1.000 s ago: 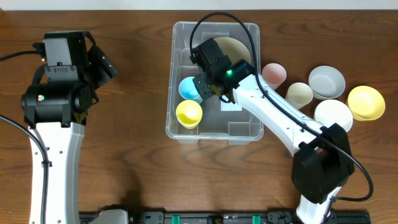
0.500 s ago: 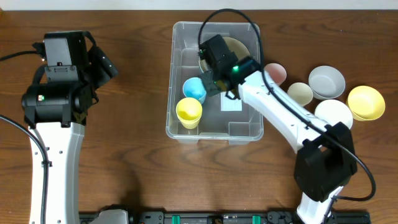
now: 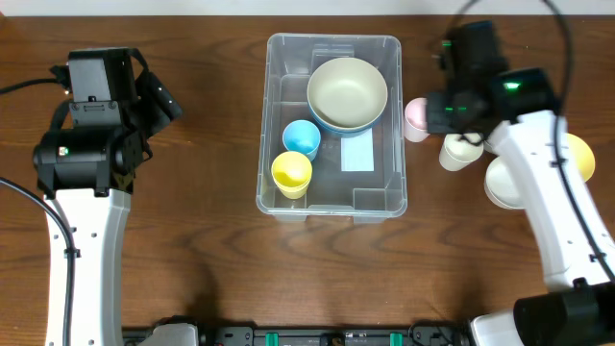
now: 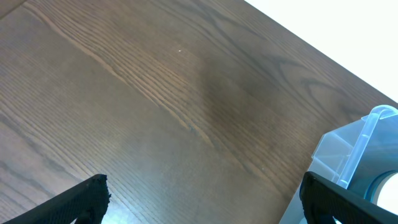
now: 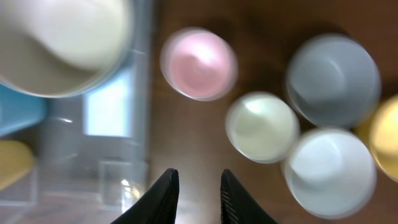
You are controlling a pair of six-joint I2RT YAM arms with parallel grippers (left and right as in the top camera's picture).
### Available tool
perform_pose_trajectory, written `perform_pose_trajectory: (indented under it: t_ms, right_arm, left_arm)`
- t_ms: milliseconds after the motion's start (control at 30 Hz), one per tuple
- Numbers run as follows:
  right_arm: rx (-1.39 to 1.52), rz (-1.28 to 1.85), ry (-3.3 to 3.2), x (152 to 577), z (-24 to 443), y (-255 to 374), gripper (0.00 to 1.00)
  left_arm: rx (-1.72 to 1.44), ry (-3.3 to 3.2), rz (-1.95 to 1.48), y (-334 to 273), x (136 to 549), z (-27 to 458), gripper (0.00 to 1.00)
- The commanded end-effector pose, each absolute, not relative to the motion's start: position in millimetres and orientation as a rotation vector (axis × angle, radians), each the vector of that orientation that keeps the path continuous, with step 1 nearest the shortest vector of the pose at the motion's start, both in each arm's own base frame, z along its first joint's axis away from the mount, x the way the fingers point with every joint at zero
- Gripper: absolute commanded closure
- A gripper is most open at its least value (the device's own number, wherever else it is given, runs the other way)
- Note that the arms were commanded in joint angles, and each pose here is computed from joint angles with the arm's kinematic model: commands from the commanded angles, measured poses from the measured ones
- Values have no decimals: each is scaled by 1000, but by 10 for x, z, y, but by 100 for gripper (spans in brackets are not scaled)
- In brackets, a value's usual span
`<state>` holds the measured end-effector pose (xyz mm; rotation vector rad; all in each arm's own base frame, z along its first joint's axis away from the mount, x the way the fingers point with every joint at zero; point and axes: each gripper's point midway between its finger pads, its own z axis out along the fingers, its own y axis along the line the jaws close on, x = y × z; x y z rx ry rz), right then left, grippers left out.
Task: Pack container
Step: 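Move the right gripper right and close it on the white cup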
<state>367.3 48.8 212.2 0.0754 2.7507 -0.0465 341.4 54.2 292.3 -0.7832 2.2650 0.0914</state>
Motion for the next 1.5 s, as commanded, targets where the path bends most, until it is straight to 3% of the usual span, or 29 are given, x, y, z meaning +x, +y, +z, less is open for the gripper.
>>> perform_pose_trajectory:
  t_ms: [0, 233, 433, 1267, 1333, 1467]
  right_arm:
    - [203, -79, 2781, 3651, 2042, 189, 76]
    - [427, -81, 2827, 3546, 1695, -282, 67]
    - [590, -21, 2862, 3403, 1283, -500, 65]
    - [592, 113, 2711, 3615, 614, -470, 64]
    - [594, 114, 2710, 3608, 588, -468, 67]
    - [600, 126, 2708, 3609, 585, -455, 92]
  left_arm:
    - [-794, 2253, 109, 580, 3419, 2955, 2]
    - [-794, 2252, 109, 580, 3420, 2955, 2]
    - [-794, 2253, 109, 580, 3419, 2955, 2]
    - [-794, 2252, 109, 580, 3420, 2955, 2]
    - [-794, 2252, 109, 580, 3420, 2955, 2]
    - [-794, 2253, 109, 580, 3419, 2955, 2]
